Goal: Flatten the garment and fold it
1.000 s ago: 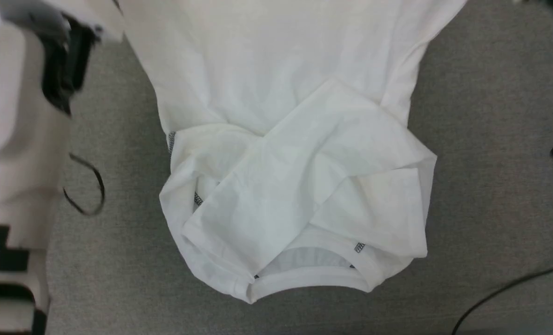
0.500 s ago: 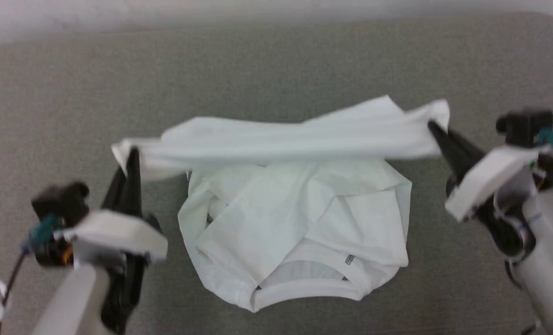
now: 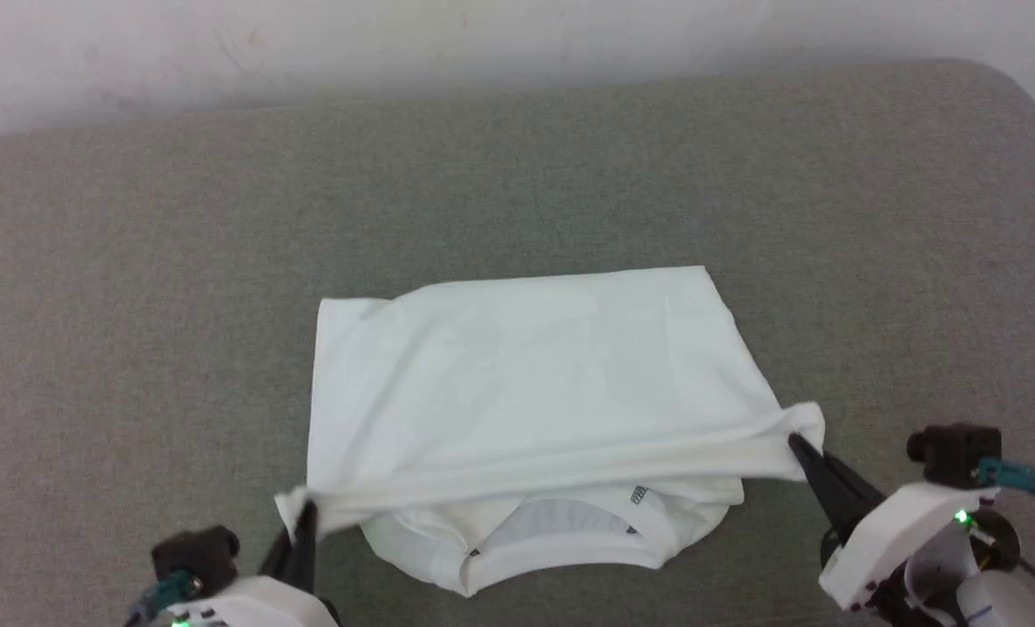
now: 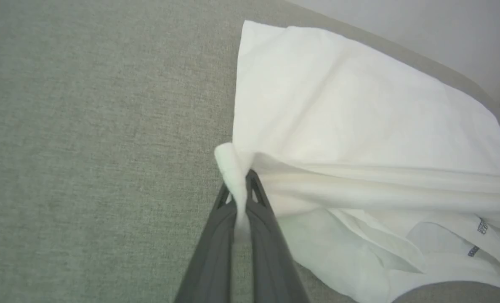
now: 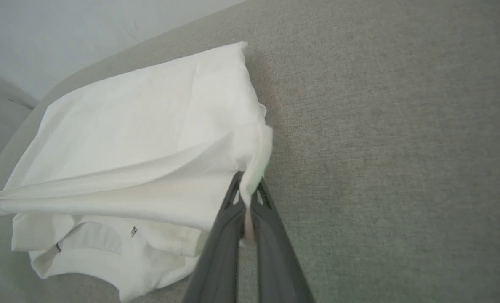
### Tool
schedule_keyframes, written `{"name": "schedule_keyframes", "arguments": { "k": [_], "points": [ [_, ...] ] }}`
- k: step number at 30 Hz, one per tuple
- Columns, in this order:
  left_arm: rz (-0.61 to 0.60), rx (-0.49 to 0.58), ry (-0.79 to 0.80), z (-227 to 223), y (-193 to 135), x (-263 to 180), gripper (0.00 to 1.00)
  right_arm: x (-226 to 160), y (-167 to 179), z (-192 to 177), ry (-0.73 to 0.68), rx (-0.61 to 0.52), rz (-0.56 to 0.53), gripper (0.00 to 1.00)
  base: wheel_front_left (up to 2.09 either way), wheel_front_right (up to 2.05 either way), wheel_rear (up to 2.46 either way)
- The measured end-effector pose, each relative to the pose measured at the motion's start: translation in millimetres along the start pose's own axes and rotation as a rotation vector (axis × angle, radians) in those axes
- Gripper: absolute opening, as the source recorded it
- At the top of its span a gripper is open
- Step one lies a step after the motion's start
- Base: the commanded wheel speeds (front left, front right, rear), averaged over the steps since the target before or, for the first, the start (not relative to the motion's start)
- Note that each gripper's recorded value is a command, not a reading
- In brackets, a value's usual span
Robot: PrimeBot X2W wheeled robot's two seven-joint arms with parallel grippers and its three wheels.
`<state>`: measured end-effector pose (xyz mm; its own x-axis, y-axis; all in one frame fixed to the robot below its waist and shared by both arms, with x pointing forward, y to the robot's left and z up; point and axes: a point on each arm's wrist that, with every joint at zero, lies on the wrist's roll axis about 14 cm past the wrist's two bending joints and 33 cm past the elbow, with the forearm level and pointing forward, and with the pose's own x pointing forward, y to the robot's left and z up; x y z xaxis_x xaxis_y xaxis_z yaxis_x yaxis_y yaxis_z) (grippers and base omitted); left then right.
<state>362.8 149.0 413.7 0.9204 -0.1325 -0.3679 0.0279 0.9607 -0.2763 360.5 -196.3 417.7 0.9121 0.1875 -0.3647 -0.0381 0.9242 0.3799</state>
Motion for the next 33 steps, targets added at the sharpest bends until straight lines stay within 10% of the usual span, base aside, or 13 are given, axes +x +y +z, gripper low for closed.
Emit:
{"name": "schedule_keyframes", "arguments": {
  "k": [3,6,7,8,9,10,25,33],
  "points": [
    [-0.013,-0.015,0.093,-26.1,-4.7,-7.4,0.00,-8.4,-2.8,-13.1,0.022,-0.026,-0.022,0.00,0.00,0.00,0.00],
    [-0.040,-0.033,0.156,-46.1,-12.9,-14.5,0.00,-17.3,-7.5,-27.6,0.054,-0.064,-0.049,0.48,0.00,0.00,0.00],
    [-0.045,-0.045,0.167,-50.2,-15.3,-16.4,0.06,-20.3,-8.1,-33.3,0.069,-0.074,-0.056,0.84,0.00,0.00,0.00],
    [-0.045,-0.058,0.170,-52.6,-16.5,-17.2,0.36,-22.3,-6.6,-39.3,0.085,-0.073,-0.058,1.00,0.00,0.00,0.00],
    [-0.045,-0.069,0.159,-52.5,-18.0,-16.8,0.92,-23.3,-3.7,-44.3,0.097,-0.072,-0.056,1.00,0.00,0.00,0.00],
    [-0.045,-0.074,0.149,-52.5,-19.5,-16.0,1.00,-23.1,0.4,-47.4,0.106,-0.080,-0.050,1.00,0.00,0.00,0.00],
    [-0.048,-0.034,-0.354,74.1,-24.3,-3.4,1.00,-33.7,31.2,50.8,-0.272,-0.127,-0.009,1.00,0.00,0.00,0.00],
    [0.002,0.025,-0.585,134.4,-12.2,-25.1,1.00,-28.6,-12.8,66.3,-0.173,-0.114,-0.130,1.00,0.00,0.00,0.00]
  ]
}}
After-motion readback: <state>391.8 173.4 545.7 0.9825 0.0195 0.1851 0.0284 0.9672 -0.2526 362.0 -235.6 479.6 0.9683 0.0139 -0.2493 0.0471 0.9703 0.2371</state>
